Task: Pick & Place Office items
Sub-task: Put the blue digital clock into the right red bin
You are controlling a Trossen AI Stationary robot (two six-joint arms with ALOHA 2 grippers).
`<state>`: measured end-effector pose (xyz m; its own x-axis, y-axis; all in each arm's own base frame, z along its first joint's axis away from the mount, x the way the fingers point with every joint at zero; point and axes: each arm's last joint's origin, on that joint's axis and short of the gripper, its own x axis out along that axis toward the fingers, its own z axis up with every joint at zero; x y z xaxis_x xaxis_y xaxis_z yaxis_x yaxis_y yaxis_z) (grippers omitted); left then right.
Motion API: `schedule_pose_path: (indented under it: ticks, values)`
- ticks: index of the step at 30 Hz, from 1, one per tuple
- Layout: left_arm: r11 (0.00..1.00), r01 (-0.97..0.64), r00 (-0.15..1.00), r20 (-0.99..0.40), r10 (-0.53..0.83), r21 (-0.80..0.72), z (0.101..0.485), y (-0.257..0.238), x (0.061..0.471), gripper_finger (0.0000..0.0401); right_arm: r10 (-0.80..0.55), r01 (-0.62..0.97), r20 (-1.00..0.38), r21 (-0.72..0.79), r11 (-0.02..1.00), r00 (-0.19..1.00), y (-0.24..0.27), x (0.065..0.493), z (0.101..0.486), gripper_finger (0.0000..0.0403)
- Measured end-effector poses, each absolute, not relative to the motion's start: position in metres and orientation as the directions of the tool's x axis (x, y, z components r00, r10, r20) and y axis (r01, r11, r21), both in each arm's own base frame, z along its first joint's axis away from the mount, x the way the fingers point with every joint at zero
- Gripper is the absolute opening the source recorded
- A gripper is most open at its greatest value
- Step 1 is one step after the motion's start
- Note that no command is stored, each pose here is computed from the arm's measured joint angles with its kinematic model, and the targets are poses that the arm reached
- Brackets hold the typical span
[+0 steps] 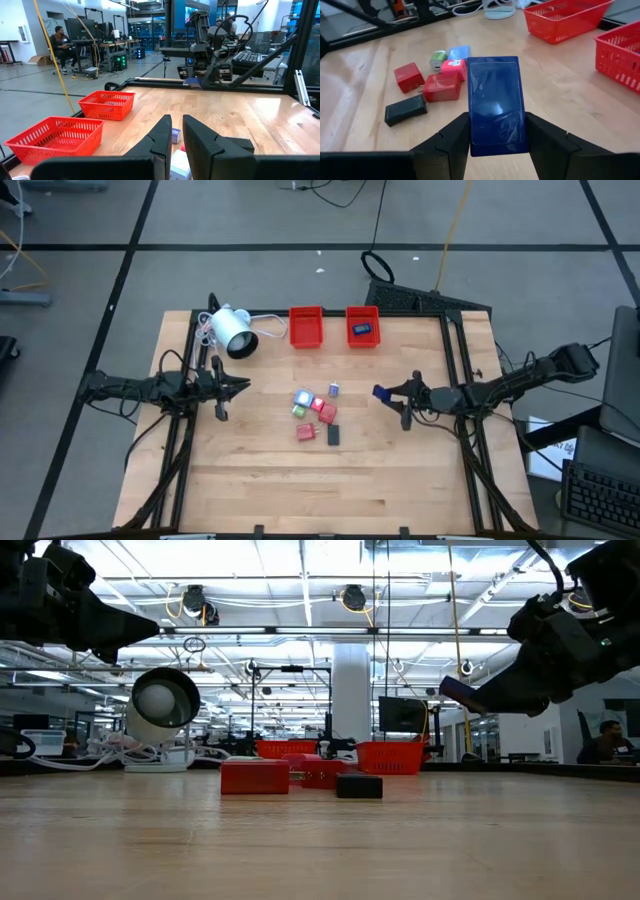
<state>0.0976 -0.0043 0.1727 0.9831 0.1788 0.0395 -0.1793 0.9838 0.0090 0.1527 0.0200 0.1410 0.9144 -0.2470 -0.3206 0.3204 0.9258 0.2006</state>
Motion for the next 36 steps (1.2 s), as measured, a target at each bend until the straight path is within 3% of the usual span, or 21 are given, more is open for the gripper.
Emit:
schedule_pose_path:
  ticks: [36]
  values:
    - [0.984,-0.179,0.983,0.039,0.179,0.009,0.173,-0.004,0.098,0.0047,-0.497,0.569,-0.302,0.236,0.788,0.814,-0.024,0.153,0.143,0.0167]
